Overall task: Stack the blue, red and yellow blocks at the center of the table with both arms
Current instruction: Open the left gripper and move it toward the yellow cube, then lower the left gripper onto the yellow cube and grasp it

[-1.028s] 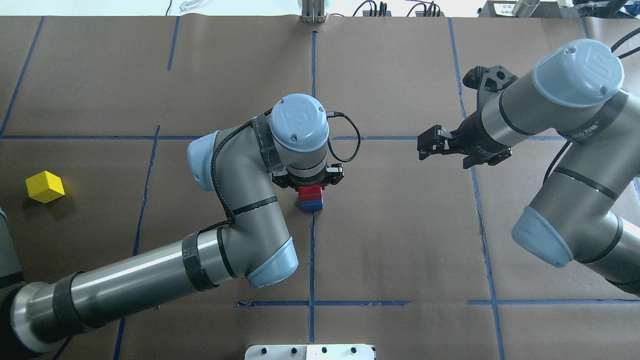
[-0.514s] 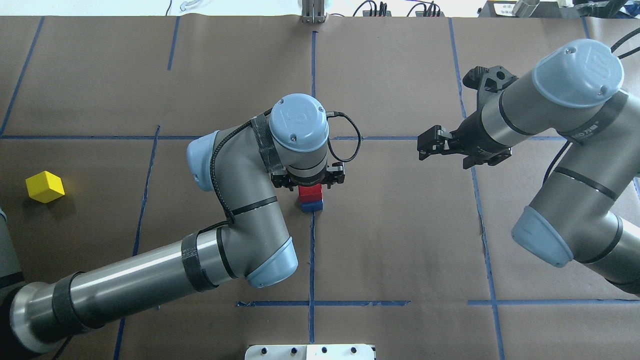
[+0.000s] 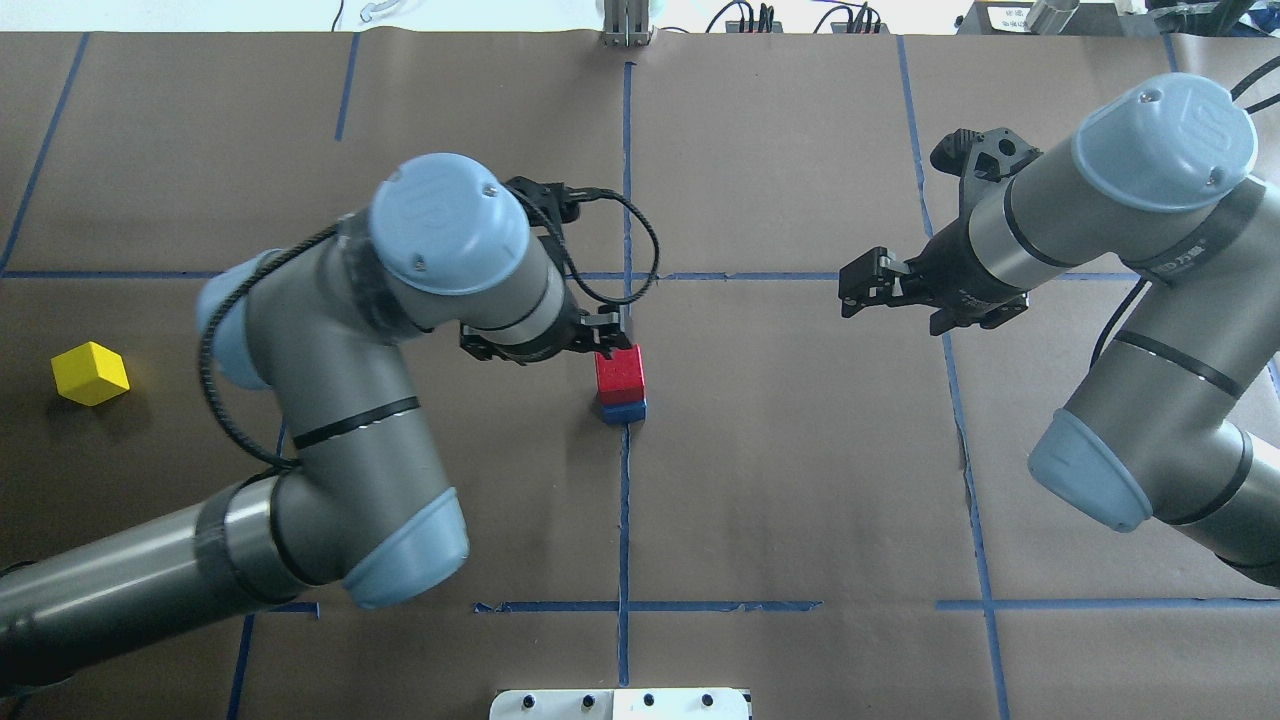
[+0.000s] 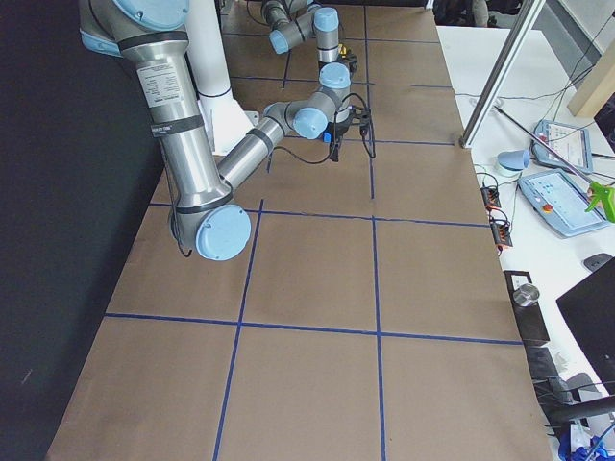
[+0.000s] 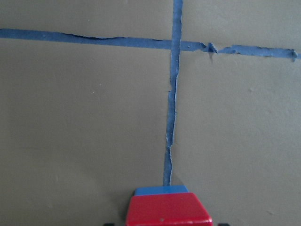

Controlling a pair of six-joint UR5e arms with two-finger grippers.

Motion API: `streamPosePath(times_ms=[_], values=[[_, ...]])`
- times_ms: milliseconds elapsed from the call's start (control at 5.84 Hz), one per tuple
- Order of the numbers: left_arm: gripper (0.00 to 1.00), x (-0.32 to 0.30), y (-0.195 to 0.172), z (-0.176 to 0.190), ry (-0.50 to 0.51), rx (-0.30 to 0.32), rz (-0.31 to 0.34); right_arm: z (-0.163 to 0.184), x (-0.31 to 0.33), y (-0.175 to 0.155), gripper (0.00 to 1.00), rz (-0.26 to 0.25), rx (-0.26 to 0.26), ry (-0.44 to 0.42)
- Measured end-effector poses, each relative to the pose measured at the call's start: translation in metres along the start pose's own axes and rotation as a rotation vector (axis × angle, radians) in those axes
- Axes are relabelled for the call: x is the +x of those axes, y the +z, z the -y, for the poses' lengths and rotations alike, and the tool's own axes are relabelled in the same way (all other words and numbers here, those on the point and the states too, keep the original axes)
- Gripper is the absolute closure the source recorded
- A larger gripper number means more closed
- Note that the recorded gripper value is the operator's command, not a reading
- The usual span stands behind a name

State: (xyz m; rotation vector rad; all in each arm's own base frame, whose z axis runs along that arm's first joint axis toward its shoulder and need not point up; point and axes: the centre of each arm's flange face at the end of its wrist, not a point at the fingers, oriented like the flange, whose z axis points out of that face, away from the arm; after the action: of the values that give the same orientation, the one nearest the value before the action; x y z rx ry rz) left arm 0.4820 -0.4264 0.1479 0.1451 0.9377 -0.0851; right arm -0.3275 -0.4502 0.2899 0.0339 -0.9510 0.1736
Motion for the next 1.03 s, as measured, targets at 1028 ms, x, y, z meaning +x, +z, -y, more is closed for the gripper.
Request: streamPosePath(times_ms=[1028], values=[[0.0, -0.45, -0.023, 0.013, 0.106, -0.115, 0.087, 0.002, 0.048, -0.021, 0.0, -0.024, 0.024, -0.037]])
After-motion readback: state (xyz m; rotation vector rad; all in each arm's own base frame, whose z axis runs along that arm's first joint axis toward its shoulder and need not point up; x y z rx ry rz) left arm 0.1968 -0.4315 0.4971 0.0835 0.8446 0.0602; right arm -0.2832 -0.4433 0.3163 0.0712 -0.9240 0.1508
